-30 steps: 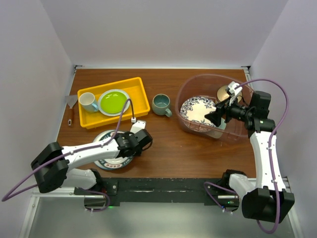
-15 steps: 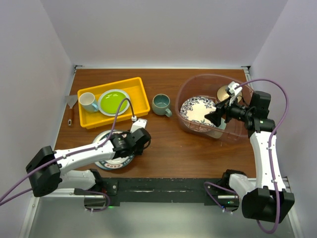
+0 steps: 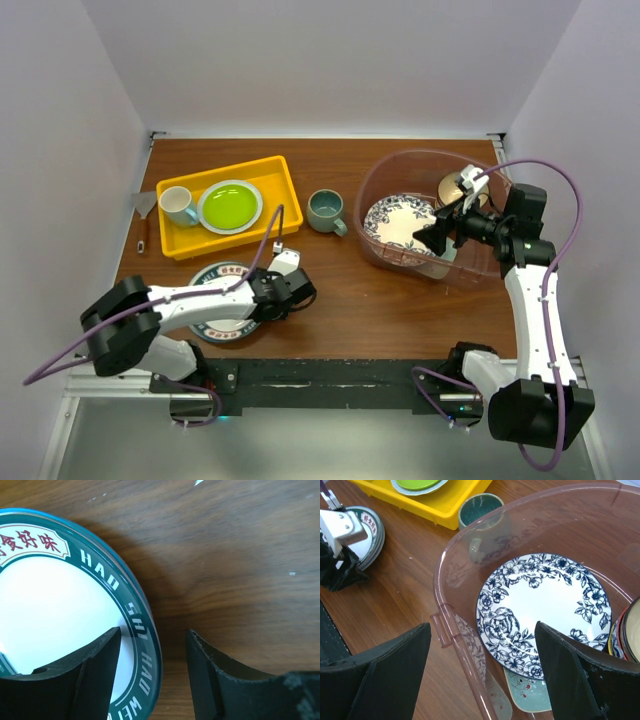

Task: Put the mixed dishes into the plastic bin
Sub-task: Pick up the plate at the center of the board.

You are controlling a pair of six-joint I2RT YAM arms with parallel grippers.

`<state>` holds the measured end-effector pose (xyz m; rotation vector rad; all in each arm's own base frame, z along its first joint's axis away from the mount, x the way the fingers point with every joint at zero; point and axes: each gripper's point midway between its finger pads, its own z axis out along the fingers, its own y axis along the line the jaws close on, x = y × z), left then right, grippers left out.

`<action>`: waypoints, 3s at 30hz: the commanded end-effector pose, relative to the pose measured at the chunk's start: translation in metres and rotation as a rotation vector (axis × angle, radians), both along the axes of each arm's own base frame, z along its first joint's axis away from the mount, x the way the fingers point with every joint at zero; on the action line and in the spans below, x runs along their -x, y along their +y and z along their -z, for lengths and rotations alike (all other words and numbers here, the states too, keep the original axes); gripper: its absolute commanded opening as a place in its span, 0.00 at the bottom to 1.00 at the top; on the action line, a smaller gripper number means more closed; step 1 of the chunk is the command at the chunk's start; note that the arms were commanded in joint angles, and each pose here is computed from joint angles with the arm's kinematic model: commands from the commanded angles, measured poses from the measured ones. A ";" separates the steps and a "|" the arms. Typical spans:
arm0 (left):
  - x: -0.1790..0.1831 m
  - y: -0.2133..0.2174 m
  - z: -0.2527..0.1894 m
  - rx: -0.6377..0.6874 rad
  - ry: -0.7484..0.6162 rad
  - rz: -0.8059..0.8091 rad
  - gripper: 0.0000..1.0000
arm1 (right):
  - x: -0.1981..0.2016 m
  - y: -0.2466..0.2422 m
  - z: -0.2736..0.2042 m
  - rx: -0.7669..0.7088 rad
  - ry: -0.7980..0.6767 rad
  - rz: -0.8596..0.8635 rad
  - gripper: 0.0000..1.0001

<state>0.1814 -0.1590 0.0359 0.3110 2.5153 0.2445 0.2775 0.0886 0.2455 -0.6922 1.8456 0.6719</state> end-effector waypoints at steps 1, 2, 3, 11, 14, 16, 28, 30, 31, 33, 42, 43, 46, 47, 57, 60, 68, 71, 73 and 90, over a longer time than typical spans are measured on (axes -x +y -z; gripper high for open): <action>-0.007 0.004 -0.009 -0.096 -0.072 -0.050 0.58 | 0.000 0.003 -0.006 -0.010 -0.037 -0.032 0.89; -0.008 0.002 -0.008 -0.105 -0.079 -0.048 0.57 | 0.000 0.003 -0.005 -0.010 -0.032 -0.031 0.89; -0.006 0.000 -0.008 -0.110 -0.078 -0.037 0.56 | 0.001 0.003 -0.006 -0.010 -0.035 -0.032 0.89; -0.003 -0.029 -0.015 -0.012 -0.073 0.029 0.37 | 0.001 0.003 -0.006 -0.011 -0.035 -0.033 0.89; -0.001 -0.038 -0.023 0.042 -0.075 0.047 0.35 | 0.001 0.003 -0.006 -0.012 -0.032 -0.033 0.89; -0.001 -0.040 -0.026 0.063 -0.076 0.054 0.31 | 0.000 0.004 -0.006 -0.012 -0.034 -0.035 0.89; -0.007 -0.042 -0.074 0.117 -0.164 0.084 0.01 | 0.000 0.004 -0.005 -0.015 -0.029 -0.035 0.89; -0.009 -0.044 -0.090 0.133 -0.196 0.104 0.00 | 0.000 0.004 -0.005 -0.014 -0.030 -0.035 0.89; -0.009 -0.042 -0.095 0.127 -0.206 0.106 0.00 | 0.000 0.004 -0.005 -0.014 -0.030 -0.035 0.89; -0.009 -0.044 -0.111 0.153 -0.233 0.129 0.00 | 0.000 0.003 -0.005 -0.015 -0.029 -0.033 0.89; -0.008 -0.051 -0.165 0.241 -0.302 0.236 0.00 | 0.000 0.004 -0.004 -0.018 -0.025 -0.036 0.89; -0.007 -0.052 -0.170 0.262 -0.304 0.250 0.00 | 0.000 0.004 -0.004 -0.018 -0.025 -0.035 0.89; -0.005 -0.057 -0.181 0.280 -0.311 0.309 0.00 | -0.001 0.004 -0.004 -0.018 -0.025 -0.035 0.89; -0.004 -0.058 -0.184 0.286 -0.311 0.326 0.00 | -0.001 0.004 -0.004 -0.018 -0.027 -0.035 0.89; 0.009 -0.085 -0.223 0.422 -0.358 0.551 0.00 | -0.002 0.004 -0.003 -0.019 -0.021 -0.035 0.89; 0.010 -0.090 -0.227 0.427 -0.374 0.601 0.00 | -0.002 0.004 -0.001 -0.020 -0.016 -0.037 0.89; 0.010 -0.102 -0.239 0.441 -0.430 0.699 0.00 | -0.001 0.005 -0.001 -0.025 -0.015 -0.050 0.89; 0.010 -0.106 -0.245 0.449 -0.461 0.738 0.00 | 0.000 0.007 -0.002 -0.031 -0.015 -0.066 0.89; 0.011 -0.108 -0.245 0.444 -0.474 0.765 0.00 | 0.000 0.007 -0.002 -0.033 -0.012 -0.070 0.89; 0.002 -0.111 -0.238 0.337 -0.569 0.864 0.00 | 0.004 0.020 -0.009 -0.027 0.044 -0.175 0.89</action>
